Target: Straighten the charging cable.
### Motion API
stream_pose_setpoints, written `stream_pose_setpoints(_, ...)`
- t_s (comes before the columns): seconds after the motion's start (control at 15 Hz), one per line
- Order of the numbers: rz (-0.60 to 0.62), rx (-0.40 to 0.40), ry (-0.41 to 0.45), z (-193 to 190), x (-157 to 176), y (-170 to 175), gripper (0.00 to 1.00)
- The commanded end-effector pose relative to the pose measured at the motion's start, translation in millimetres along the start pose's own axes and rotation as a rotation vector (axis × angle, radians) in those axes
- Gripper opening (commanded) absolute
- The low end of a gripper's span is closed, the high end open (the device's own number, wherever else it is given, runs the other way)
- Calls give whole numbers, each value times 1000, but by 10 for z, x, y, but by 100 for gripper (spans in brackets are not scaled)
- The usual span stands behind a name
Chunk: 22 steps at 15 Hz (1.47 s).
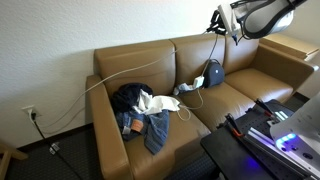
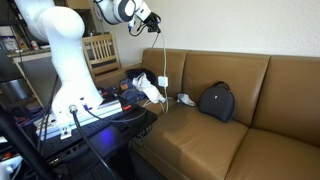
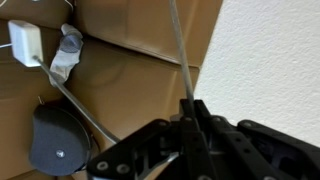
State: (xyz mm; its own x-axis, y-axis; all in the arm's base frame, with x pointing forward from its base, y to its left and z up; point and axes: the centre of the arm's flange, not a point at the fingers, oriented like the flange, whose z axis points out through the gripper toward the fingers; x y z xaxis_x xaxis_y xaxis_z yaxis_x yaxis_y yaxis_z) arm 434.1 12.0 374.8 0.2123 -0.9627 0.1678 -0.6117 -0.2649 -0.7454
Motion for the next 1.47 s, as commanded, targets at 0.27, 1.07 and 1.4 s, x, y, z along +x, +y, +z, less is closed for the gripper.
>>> stream_pose_setpoints(0.27,-394,-83,-53,583,-129,921,2)
stream_pose_setpoints(1.07,-670,-93,-18,1453,125,687,32)
stream_pose_setpoints(1.4,-577,-135,-121,1052,62,300,60)
